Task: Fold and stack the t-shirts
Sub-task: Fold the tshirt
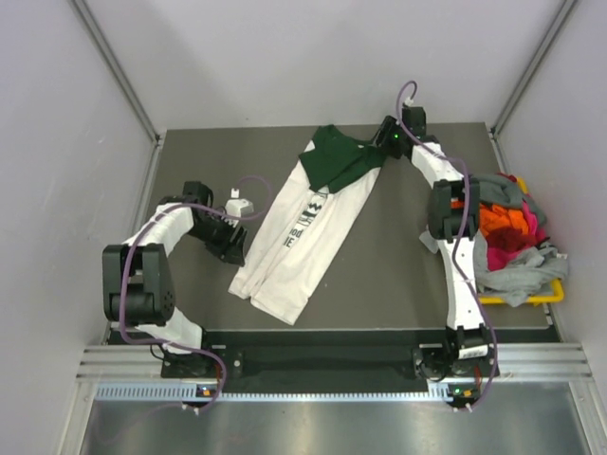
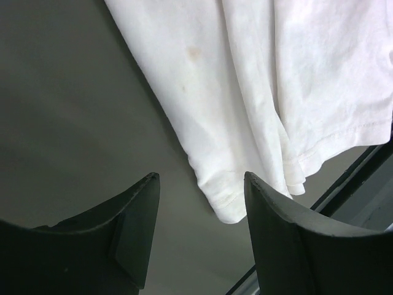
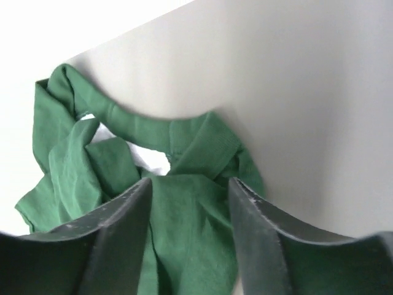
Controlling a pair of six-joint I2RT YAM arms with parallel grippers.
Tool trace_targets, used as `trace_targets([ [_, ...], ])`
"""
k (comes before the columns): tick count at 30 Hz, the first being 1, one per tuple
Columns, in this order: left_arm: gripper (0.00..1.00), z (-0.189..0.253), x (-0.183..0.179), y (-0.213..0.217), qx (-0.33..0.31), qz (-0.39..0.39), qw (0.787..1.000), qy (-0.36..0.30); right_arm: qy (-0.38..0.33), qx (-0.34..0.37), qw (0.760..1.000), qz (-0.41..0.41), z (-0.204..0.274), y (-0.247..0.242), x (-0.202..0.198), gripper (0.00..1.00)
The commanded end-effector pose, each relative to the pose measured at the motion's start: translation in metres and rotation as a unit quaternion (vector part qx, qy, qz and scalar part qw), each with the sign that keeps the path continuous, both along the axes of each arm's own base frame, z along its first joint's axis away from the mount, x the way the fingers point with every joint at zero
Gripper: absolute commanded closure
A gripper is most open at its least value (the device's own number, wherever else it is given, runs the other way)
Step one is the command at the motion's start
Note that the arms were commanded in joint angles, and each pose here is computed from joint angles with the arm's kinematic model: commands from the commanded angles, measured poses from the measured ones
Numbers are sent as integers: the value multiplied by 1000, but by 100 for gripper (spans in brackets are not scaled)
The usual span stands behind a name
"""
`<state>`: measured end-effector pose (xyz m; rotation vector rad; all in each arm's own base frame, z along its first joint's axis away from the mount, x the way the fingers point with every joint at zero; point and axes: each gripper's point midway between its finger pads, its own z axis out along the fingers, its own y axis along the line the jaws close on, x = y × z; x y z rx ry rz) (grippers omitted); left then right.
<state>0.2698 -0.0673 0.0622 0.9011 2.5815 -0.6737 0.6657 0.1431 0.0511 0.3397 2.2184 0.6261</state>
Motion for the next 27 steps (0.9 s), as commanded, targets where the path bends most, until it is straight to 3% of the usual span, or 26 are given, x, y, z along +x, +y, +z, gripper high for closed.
trace_targets([
  [1,38,2,2,-1,-1,4,1000,-16,-69,-20,996,-50,85,-36,6,43],
  [3,38,-4,-1,2,8,3,1000,-16,-64,-51,995,-65,89,-52,-6,38],
  [4,37,-7,0,2,11,3,1000,-17,-82,-60,993,-64,115,-55,-12,37],
  [7,37,-21,-7,5,28,3,1000,-1,-71,-78,992,-71,119,-64,-29,37],
  [14,38,-57,-33,2,53,-21,997,55,7,-32,997,-66,39,-50,-41,42],
  [18,39,-63,-48,-7,50,-47,995,72,24,34,998,-47,8,-26,-32,54],
  [20,45,-64,-53,-13,47,-59,994,76,36,63,996,-54,-6,-21,-29,63],
  [21,51,-64,-56,-14,47,-64,994,77,35,83,994,-55,-10,-16,-26,74],
  [22,67,-66,-60,-18,49,-75,993,80,36,93,994,-54,-13,-13,-25,80],
  [23,74,-66,-62,-20,50,-81,992,83,29,102,993,-51,-9,-9,-21,87],
  [24,80,-67,-66,-24,46,-90,991,87,27,117,991,-52,-13,-6,-17,99],
  [25,90,-68,-77,-30,43,-113,988,99,14,127,991,-48,-5,1,-10,100],
  [27,97,-65,-92,-41,25,-148,983,110,9,157,986,-46,-7,10,0,100],
])
